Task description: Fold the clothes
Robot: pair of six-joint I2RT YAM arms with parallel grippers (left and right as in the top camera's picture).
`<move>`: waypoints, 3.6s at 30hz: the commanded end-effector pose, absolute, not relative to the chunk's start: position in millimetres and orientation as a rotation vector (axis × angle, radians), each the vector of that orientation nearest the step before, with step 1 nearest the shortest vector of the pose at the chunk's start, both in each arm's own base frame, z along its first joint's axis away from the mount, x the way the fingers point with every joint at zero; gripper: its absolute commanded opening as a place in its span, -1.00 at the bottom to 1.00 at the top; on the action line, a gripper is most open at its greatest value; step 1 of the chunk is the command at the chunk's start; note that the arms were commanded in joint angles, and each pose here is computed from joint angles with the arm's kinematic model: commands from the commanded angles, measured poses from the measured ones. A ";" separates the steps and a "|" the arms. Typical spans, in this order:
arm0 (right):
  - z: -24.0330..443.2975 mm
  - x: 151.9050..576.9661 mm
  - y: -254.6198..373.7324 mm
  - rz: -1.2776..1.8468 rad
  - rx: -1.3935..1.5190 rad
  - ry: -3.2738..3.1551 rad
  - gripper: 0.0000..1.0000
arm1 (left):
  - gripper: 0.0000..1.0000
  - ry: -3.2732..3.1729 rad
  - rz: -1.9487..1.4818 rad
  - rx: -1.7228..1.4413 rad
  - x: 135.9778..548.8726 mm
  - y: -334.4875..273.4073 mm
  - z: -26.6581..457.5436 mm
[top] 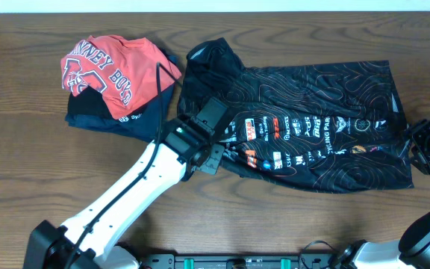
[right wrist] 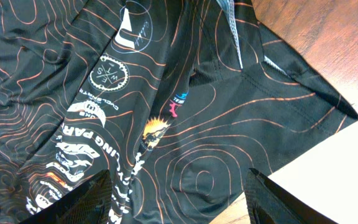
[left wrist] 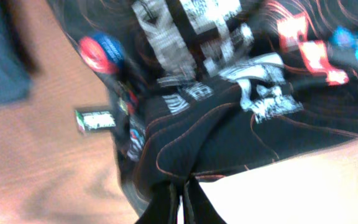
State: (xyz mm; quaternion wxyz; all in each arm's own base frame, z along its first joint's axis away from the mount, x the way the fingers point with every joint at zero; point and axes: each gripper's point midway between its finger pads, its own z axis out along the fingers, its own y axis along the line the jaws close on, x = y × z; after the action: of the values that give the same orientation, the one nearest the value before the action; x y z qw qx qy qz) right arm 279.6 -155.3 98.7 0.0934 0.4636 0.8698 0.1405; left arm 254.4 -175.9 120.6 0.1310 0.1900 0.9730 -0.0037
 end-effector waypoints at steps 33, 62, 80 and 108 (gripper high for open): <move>103.7 287.8 -150.4 0.436 1.313 2.584 0.34 | 0.18 2.855 -0.223 0.517 302.8 -186.9 65.5; 103.7 288.1 -150.5 0.435 1.312 2.584 0.34 | -0.88 2.756 -0.116 0.462 305.6 -173.5 113.3; 103.4 288.7 -153.4 0.415 1.310 2.580 0.34 | -0.88 2.751 -0.205 0.155 205.1 -113.9 204.8; 100.6 285.7 -150.9 0.422 1.319 2.591 0.35 | 0.13 3.144 0.123 0.110 219.9 -113.6 32.1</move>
State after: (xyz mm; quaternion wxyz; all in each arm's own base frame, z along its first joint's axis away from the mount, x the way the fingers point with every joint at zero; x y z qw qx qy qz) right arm 284.5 -154.0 99.6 0.1008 0.4576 0.8717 0.1432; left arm 215.5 -127.5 48.9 0.0119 0.0469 0.9988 0.0064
